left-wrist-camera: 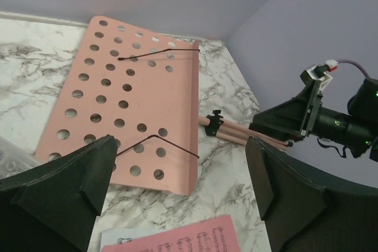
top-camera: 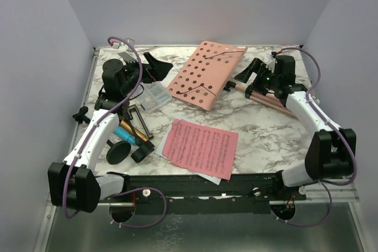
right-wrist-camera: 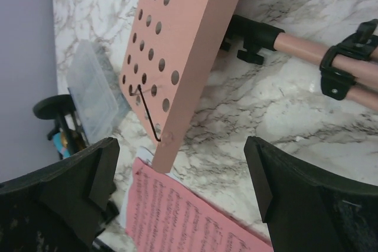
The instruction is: Set up the instrument practice props
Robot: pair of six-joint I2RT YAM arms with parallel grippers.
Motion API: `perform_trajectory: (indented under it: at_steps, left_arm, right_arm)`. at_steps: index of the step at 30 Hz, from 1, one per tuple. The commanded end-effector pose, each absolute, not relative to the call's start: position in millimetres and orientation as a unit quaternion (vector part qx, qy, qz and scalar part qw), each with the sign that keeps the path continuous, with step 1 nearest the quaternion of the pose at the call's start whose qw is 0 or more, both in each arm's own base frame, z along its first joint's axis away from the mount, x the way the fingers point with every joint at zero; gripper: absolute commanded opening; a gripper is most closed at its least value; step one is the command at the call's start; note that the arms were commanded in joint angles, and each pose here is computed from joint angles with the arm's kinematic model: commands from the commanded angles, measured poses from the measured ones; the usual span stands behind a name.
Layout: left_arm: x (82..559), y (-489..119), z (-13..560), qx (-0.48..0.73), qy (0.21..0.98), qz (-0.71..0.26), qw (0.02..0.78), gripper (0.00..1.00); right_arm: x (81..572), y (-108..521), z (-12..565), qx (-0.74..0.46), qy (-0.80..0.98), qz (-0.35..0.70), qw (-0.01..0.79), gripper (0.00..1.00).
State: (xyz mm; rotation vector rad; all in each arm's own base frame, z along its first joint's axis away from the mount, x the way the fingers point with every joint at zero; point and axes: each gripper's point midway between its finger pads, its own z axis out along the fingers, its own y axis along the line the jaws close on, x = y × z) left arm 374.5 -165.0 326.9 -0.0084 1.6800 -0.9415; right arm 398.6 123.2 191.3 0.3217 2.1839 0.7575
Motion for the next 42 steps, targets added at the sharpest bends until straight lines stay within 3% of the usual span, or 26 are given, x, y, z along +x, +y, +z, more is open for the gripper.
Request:
perform_trajectory:
  at_steps: [1,8,24,32,38,42]
  left_arm:
    - [371,-181,341,0.016,0.705,-0.433,0.562,0.99]
    - [372,-187,337,0.017,0.707,-0.448,0.547,0.99]
    - [375,-192,332,0.015,0.709,-0.465,0.531,0.99]
    - [378,-193,325,0.013,0.713,-0.464,0.525,0.99]
    - [379,-192,324,0.013,0.714,-0.462,0.526,0.99]
    - [380,-192,322,0.012,0.715,-0.462,0.524,0.99]
  right_arm:
    - [418,145,191,0.153,0.825,0.415,0.351,1.0]
    - [458,167,149,0.176,0.804,0.484,0.297,0.97]
    - [500,189,104,0.2,0.77,0.537,0.281,0.65]
    - [520,197,108,0.207,0.752,0.559,0.283,0.62]
    - [522,201,132,0.208,0.721,0.596,0.286,0.35]
    - [521,201,166,0.192,0.704,0.615,0.297,0.13]
